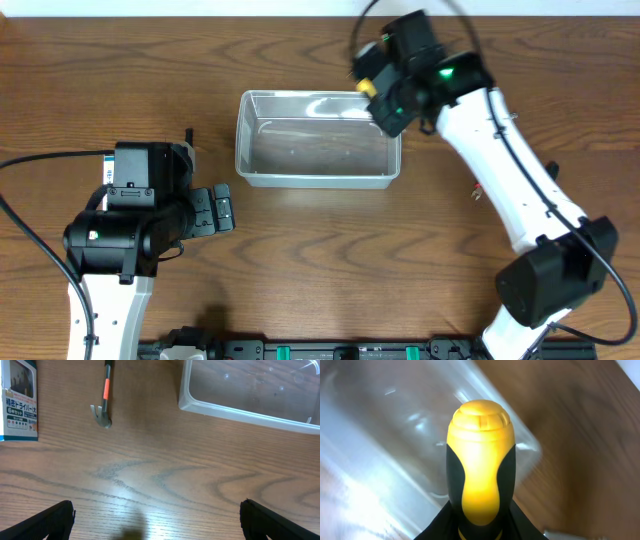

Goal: Pack container
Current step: 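Carry the screwdriver into the clear container and release it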

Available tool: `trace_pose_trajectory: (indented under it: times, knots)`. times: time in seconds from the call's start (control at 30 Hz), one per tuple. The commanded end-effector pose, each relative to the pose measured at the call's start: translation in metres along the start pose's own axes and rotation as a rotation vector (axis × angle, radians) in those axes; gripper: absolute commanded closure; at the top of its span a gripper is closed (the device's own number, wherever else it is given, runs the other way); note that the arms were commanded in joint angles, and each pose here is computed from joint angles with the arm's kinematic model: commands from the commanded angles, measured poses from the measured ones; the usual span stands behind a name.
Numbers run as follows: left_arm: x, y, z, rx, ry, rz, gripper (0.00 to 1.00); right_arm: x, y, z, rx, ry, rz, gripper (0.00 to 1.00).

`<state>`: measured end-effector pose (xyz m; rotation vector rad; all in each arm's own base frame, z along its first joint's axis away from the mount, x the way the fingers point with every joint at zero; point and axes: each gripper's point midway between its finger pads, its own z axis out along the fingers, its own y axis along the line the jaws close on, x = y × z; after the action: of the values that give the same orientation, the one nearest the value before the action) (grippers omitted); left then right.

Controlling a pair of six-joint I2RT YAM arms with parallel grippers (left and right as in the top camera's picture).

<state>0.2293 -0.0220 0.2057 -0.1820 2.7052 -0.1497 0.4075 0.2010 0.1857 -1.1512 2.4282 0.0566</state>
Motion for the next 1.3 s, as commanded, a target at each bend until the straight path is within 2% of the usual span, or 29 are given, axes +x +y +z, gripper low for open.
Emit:
trace_pose_trajectory:
  times: [0.0, 0.2, 0.5, 0.77, 0.87, 1.0, 1.13, 1.23, 1.27]
  knots:
    - [-0.003, -0.003, -0.006, 0.014, -0.019, -0.008, 0.02, -0.008, 0.030, 0.013, -0.104, -0.024, -0.271, 0.99]
    - [-0.003, -0.003, -0.006, 0.014, -0.020, -0.007, 0.02, -0.009, 0.071, 0.046, -0.307, -0.056, -0.412, 0.99]
    - [-0.004, -0.003, -0.007, 0.014, -0.020, -0.007, 0.02, 0.020, 0.085, 0.110, -0.399, 0.075, -0.394, 0.93]
    - [-0.003, -0.003, -0.006, 0.014, -0.020, -0.007, 0.02, 0.031, 0.085, 0.124, -0.408, 0.117, -0.387, 0.90]
    - [-0.004, -0.003, -0.007, 0.014, -0.020, -0.007, 0.02, 0.034, 0.080, 0.124, -0.395, 0.130, -0.382, 0.81]
    - [-0.004, -0.003, -0.006, 0.014, -0.020, -0.007, 0.02, 0.035, 0.078, 0.124, -0.394, 0.133, -0.376, 0.78]
    - [-0.004, -0.003, -0.007, 0.014, -0.021, -0.007, 0.02, 0.035, 0.077, 0.124, -0.394, 0.133, -0.375, 0.66]
    - [-0.004, -0.003, -0.006, 0.013, -0.021, -0.007, 0.02, 0.035, 0.077, 0.124, -0.394, 0.133, -0.375, 0.51]
    - [-0.005, -0.002, -0.006, 0.007, -0.025, -0.007, 0.02, 0.035, 0.077, 0.124, -0.394, 0.133, -0.375, 0.35]
